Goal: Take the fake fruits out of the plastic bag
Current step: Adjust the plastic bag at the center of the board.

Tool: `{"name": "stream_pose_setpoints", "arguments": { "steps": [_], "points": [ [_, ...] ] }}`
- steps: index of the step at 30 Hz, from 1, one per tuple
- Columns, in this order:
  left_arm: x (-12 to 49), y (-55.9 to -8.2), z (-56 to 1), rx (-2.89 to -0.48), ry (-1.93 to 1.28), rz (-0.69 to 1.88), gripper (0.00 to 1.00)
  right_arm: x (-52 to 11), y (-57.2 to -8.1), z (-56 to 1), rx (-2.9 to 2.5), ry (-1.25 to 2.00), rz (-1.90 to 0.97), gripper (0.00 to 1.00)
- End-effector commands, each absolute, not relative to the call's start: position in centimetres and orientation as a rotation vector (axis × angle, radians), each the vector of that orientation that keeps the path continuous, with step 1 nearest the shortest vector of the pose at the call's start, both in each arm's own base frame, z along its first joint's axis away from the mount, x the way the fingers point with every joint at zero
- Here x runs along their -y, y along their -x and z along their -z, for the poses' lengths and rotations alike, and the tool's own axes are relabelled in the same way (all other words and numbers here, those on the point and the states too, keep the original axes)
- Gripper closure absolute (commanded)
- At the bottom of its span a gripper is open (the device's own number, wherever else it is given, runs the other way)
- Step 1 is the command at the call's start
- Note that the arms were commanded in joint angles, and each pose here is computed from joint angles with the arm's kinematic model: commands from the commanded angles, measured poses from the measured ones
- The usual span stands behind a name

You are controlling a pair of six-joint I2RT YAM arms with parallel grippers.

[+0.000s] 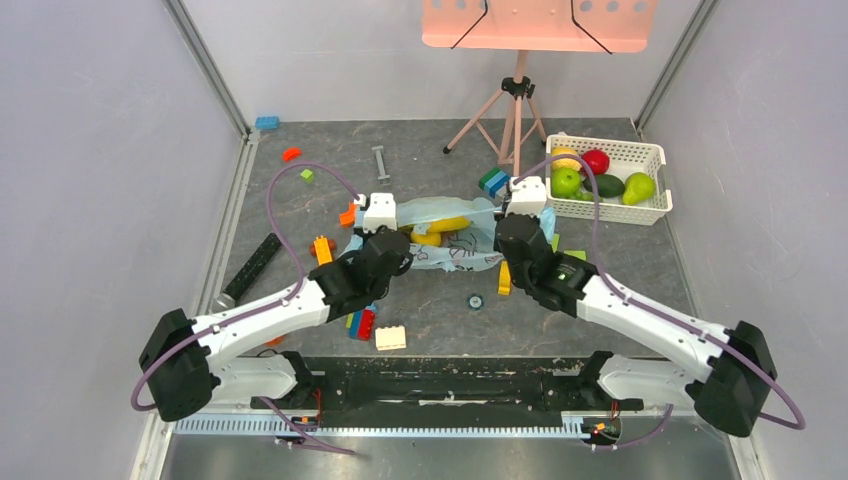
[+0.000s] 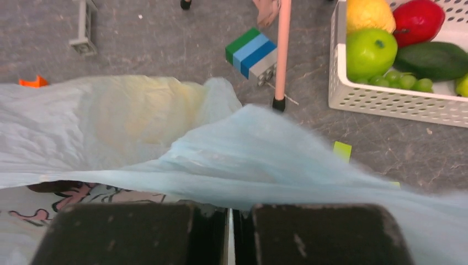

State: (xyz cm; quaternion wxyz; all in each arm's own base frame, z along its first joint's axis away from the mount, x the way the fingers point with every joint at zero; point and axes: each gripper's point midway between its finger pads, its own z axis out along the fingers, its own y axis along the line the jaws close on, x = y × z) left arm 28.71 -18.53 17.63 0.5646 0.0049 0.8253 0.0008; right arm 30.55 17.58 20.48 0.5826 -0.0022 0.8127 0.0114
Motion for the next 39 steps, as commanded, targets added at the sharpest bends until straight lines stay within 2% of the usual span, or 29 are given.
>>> {"name": "stream_pose_setpoints", "arguments": {
  "steps": [1,6,13,15,27,30,34,39],
  "points": [
    [16.6,-29.2,-18.7,-1.897,0.039,-0.068,0.98,-15.7,-30.5,-25.3,-1.792,-0.076,-0.020,1.00],
    [16.5,-29.0,-18.7,-1.901,0.041,-0.048,0.98,-16.0,-30.1,-25.1,-1.784,-0.046,-0.063,0.99],
    [19.6,-28.9,-18.0,-1.929,-0.046,0.112,0.98,-23.4,-29.1,-23.3,-1.790,0.273,-0.392,0.77],
    [20.6,-28.9,-18.0,-1.935,-0.069,0.157,0.98,-25.1,-29.0,-23.0,-1.799,0.333,-0.452,0.75],
    [24.0,-29.7,-16.9,-1.967,-0.129,0.248,0.98,-29.2,-29.2,-19.0,-1.905,0.406,-0.572,0.75],
    [23.9,-29.7,-16.2,-1.979,-0.124,0.231,0.98,-29.4,-29.0,-18.3,-1.920,0.413,-0.579,0.72],
    [23.4,-29.6,-15.8,-1.980,-0.112,0.215,0.98,-26.8,-30.2,-18.6,-1.919,0.296,-0.444,0.71],
    [23.0,-29.5,-15.9,-1.973,-0.105,0.211,0.98,-22.9,-31.2,-21.7,-1.851,0.103,-0.299,0.74]
  ]
}}
